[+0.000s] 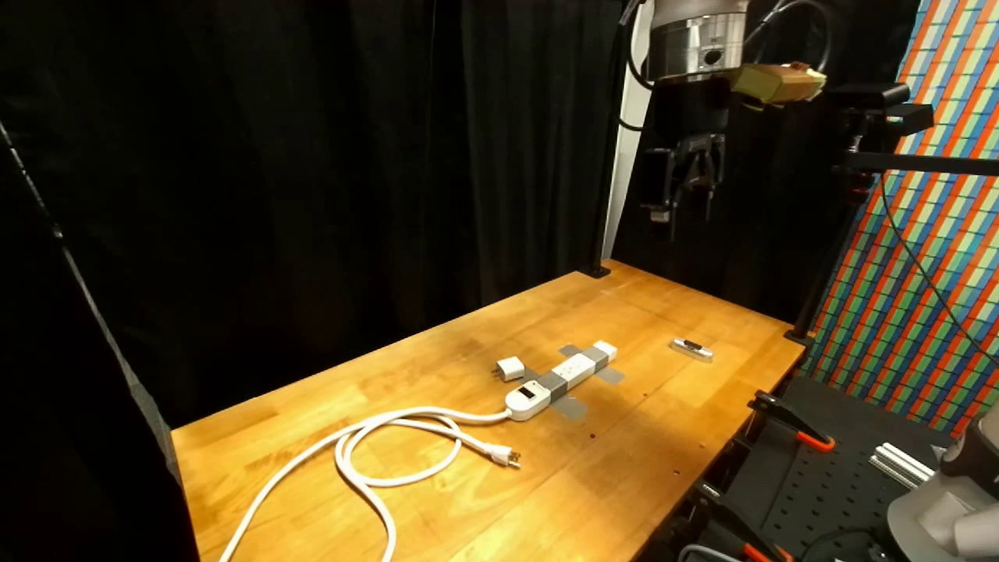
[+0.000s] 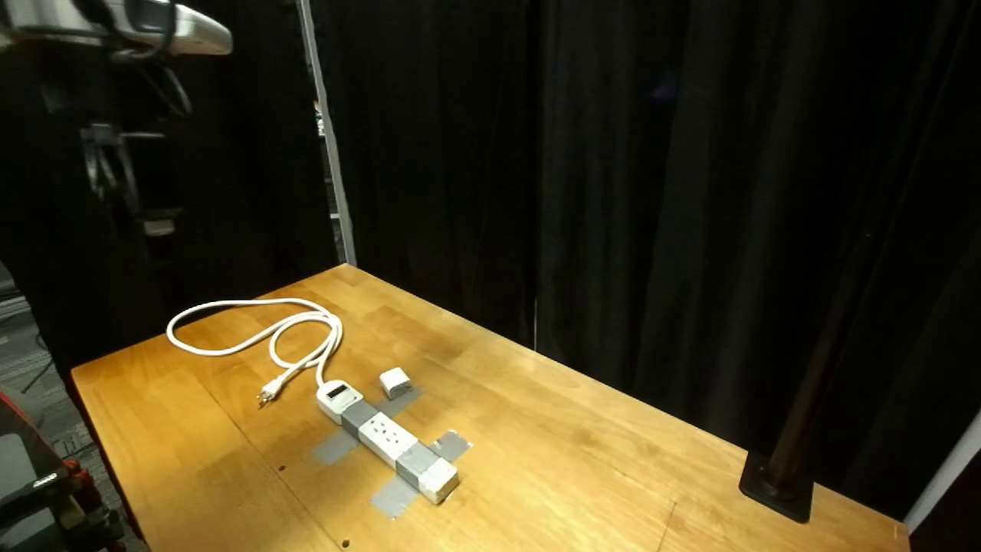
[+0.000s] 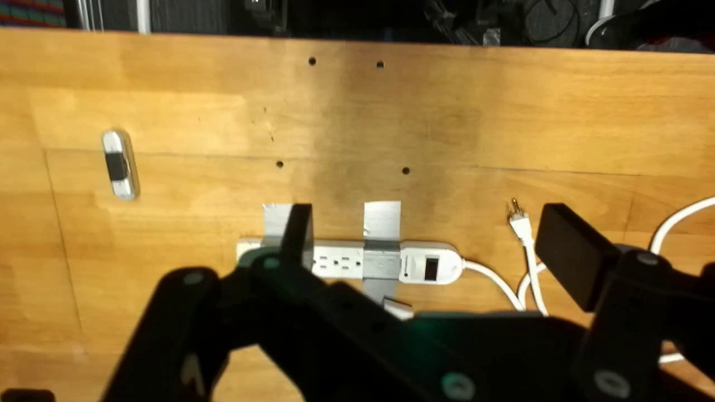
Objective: Put the charging adapter on the extension cable
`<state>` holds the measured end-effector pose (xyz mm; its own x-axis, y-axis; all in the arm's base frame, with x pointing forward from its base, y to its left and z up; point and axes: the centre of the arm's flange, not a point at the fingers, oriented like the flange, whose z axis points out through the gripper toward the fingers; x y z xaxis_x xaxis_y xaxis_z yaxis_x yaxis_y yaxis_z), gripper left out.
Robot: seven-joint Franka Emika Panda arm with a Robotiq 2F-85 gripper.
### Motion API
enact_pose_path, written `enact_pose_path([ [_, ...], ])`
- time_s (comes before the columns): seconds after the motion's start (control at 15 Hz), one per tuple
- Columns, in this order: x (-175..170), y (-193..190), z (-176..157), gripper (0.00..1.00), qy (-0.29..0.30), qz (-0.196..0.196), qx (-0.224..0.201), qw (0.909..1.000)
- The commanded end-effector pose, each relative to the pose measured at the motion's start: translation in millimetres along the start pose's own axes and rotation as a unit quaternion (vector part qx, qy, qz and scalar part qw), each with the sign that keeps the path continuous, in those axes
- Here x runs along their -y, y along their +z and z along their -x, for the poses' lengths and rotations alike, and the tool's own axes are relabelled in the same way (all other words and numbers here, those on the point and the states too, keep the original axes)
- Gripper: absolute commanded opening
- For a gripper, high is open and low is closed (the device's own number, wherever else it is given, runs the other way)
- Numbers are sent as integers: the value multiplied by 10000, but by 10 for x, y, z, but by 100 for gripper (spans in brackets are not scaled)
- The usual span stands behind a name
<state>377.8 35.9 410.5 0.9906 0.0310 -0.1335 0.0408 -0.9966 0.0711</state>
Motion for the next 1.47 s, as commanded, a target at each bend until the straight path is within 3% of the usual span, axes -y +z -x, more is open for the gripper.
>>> enact_pose_path([
  [0.0,-288,83,-893,100,-923,-347,-156,9950],
  [0.2,-671,490,-1375,100,-1670,-494,-321,9842],
  [0.4,-931,1120,-1753,100,-2402,-679,-353,9677],
  [0.6,-962,1798,-1926,100,-3122,-871,-297,9456],
  [0.8,-1094,2365,-1974,100,-3863,-1119,-58,9155],
  [0.87,-943,2153,-1749,100,-3470,-957,-55,9329],
  [1.0,-1040,2424,-1791,100,-3699,-1095,32,9226],
  [1.4,-1030,2433,-1876,100,-3802,-1104,-27,9183],
])
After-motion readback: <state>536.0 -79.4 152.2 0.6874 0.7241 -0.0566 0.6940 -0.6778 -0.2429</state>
